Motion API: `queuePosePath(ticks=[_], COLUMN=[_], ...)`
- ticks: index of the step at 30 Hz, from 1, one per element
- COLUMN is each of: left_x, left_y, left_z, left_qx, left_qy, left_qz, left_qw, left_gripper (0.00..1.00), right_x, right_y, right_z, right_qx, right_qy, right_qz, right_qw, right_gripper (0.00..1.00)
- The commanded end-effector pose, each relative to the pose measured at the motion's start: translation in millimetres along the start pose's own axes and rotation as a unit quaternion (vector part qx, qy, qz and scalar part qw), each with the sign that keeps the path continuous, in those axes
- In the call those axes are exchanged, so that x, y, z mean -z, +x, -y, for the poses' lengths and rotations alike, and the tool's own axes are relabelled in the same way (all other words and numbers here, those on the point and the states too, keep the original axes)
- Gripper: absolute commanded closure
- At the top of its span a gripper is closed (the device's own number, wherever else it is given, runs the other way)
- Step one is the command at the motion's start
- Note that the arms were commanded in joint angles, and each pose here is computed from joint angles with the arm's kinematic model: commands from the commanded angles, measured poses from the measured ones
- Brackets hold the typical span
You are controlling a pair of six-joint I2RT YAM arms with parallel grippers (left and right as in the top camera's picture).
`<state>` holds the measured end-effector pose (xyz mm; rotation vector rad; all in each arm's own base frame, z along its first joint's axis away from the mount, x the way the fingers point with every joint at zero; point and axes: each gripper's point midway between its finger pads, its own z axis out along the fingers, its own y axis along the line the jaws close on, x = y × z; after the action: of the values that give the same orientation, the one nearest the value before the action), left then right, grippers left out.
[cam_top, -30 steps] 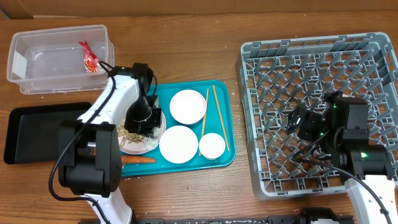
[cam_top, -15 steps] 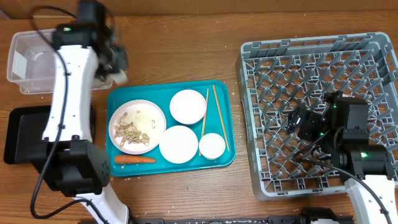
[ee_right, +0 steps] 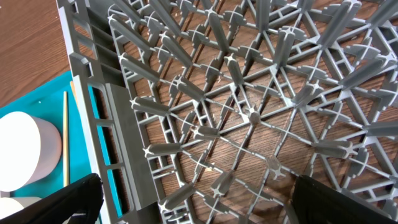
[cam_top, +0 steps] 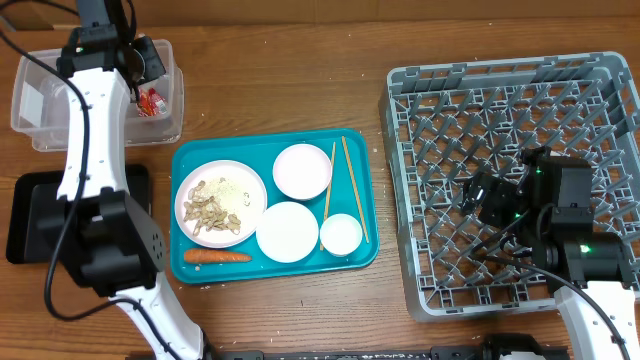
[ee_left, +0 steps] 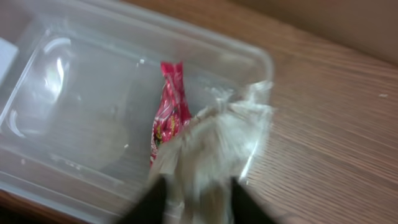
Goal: Sort waste into correct bins and load items into the dishwasher
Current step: 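Grasp the crumpled tissue from the plate with the left gripper, drop into clear bin, then grasp the white cup on the tray with the left gripper and lift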
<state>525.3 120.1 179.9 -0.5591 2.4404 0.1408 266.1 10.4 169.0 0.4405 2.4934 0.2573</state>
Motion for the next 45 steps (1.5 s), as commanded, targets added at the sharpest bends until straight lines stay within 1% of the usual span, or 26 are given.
queuePosePath(ticks=[1,2,3,6,8,10,13,15,17,19,23,26,28,30,33,34,35,37,39,42,45], left_x=[-9.2,-7.4,-3.6,14.7,30.7,50.0,77.5,86.0,94.7,101.2,109.1,114.4,119.2,126.6,136.1,140.0,140.9,147.5,156.2,166.1,173.4], left_y=[-1.6,-2.1,-2.8,-0.5,6.1,20.8,57.5,79.8,110.8,134.5,166.5,180.3,187.1,196.3,204.1,205.6,205.1,205.9,208.3,216.4,231.1], left_z=[-10.4,-10.5,-10.2,-3.7,6.8,22.9,50.5,60.4,67.4,71.7,82.9,94.9,94.2,87.4,78.2,73.5,72.3,73.9,83.0,99.9,118.7], left_qx=[0.019,0.019,0.019,0.005,-0.002,-0.015,-0.040,-0.051,-0.070,-0.087,-0.119,-0.145,-0.155,-0.161,-0.164,-0.167,-0.169,-0.172,-0.179,-0.205,-0.244], left_qy=[-0.020,-0.019,-0.018,-0.008,0.013,0.045,0.094,0.105,0.101,0.093,0.083,0.082,0.072,0.057,0.044,0.035,0.034,0.042,0.068,0.104,0.123], left_qz=[0.000,0.001,0.002,-0.005,-0.018,-0.045,-0.110,-0.151,-0.208,-0.252,-0.306,-0.318,-0.329,-0.351,-0.373,-0.378,-0.376,-0.372,-0.371,-0.373,-0.376], left_qw=[1.000,1.000,1.000,1.000,1.000,0.998,0.989,0.982,0.970,0.959,0.941,0.933,0.929,0.921,0.912,0.910,0.910,0.911,0.909,0.899,0.885], left_gripper=[0.44,0.41,0.39,0.39,0.39,0.38,0.36,0.36,0.35,0.35,0.32,0.30,0.30,0.32,0.38,0.38,0.41,0.40,0.39,0.39,0.38], right_x=[7.7,7.7,7.7,7.7,7.6,7.6,7.6,7.6,7.6,7.6,7.6,7.6,7.6,7.6,10.4,13.6,17.2,25.7,33.7,42.8,46.2], right_y=[-10.0,-10.1,-10.1,-10.2,-10.2,-10.3,-11.0,-11.7,-11.9,-11.9,-11.9,-11.8,-11.5,-10.7,-12.5,-14.4,-16.3,-23.2,-30.6,-39.0,-45.5], right_z=[-6.0,-6.0,-6.0,-6.0,-6.0,-6.0,-6.3,-6.5,-6.7,-6.7,-6.7,-6.7,-6.6,-6.6,-11.6,-15.4,-19.3,-23.2,-26.8,-30.9,-33.7], right_qx=[0.006,0.006,0.006,0.006,0.006,0.006,0.006,0.006,0.007,0.007,0.007,0.007,0.007,0.007,0.008,0.014,0.022,0.023,0.025,0.025,0.024], right_qy=[-0.008,-0.008,-0.008,-0.008,-0.008,-0.008,-0.008,-0.009,-0.009,-0.009,-0.009,-0.009,-0.009,-0.009,-0.021,-0.029,-0.037,-0.040,-0.040,-0.039,-0.041], right_qz=[0.016,0.016,0.016,0.017,0.016,0.017,0.018,0.020,0.020,0.020,0.020,0.020,0.019,0.017,0.018,0.018,0.018,0.021,0.024,0.022,0.025], right_qw=[1.000,1.000,1.000,1.000,1.000,1.000,1.000,1.000,1.000,1.000,1.000,1.000,1.000,1.000,1.000,0.999,0.999,0.999,0.999,0.999,0.999], right_gripper=[0.00,0.00,0.00,0.00,0.00,0.00,0.00,0.00,0.00,0.00,0.00,0.00,0.00,0.00,0.00,0.00,0.00,0.00,0.00,0.00,0.00])
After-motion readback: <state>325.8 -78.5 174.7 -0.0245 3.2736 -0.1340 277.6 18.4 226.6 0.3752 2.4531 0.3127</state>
